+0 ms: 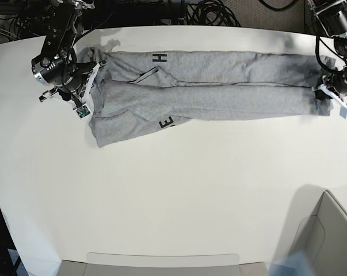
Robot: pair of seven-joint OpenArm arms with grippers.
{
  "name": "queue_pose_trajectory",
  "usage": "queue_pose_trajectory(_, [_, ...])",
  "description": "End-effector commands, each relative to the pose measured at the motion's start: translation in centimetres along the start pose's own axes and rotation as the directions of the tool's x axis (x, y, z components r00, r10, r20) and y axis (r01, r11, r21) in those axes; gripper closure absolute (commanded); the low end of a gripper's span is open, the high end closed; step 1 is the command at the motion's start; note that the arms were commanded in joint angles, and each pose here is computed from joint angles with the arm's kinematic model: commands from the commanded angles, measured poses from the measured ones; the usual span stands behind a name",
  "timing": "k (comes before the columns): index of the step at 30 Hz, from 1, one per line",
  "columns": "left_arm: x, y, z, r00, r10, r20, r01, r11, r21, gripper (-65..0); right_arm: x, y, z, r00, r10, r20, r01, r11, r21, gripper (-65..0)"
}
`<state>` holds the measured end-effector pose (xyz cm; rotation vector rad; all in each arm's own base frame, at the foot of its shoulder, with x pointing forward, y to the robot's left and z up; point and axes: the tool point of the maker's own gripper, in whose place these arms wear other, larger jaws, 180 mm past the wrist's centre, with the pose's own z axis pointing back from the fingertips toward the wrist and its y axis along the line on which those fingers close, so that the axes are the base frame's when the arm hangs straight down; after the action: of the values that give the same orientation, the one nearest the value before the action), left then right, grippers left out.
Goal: Fold the T-shirt properly
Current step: 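Grasp the strip end with the left gripper and lift it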
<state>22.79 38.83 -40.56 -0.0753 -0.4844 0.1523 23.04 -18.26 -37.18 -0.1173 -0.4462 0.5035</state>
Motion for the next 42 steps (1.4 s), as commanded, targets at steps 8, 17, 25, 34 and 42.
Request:
queue_pose_trajectory(8, [5.7, -7.3, 5.1, 0.940, -0.231, 0.252, 0.235, 0.972, 0.013, 0.0, 0.9, -0.4, 0.5, 0.999, 0.016, 0.033, -0.016, 1.000, -0.016, -6.8])
queue_pose_trajectory(17, [4.7, -10.6, 5.9, 0.939, -0.258, 0.228, 0.267, 0.964, -0.006, 0.0, 0.9, -0.4, 0.5, 0.999, 0.016, 0.033, -0.016, 1.000, -0.016, -6.8])
queue_pose_trajectory(25, [3.7, -16.1, 6.5, 0.910, -0.324, 0.259, 0.352, 0.933, -0.069, 0.0, 2.0, 1.0, 0.3, 0.996, 0.073, 0.050, -0.074, 0.997, 0.015, -6.8])
queue_pose_trajectory(34, [1.9, -22.6, 4.9, 0.898, -0.353, 0.262, 0.412, 0.884, -0.223, 0.0, 2.5, 1.6, 0.3, 0.994, 0.092, 0.059, -0.094, 0.995, 0.026, -6.8])
queue_pose_trajectory(42, [0.9, -26.8, 4.3, 0.910, -0.332, 0.249, 0.401, 0.858, -0.320, 0.0, 2.4, 1.5, 0.3, 0.994, 0.093, 0.057, -0.094, 0.995, 0.024, -6.8])
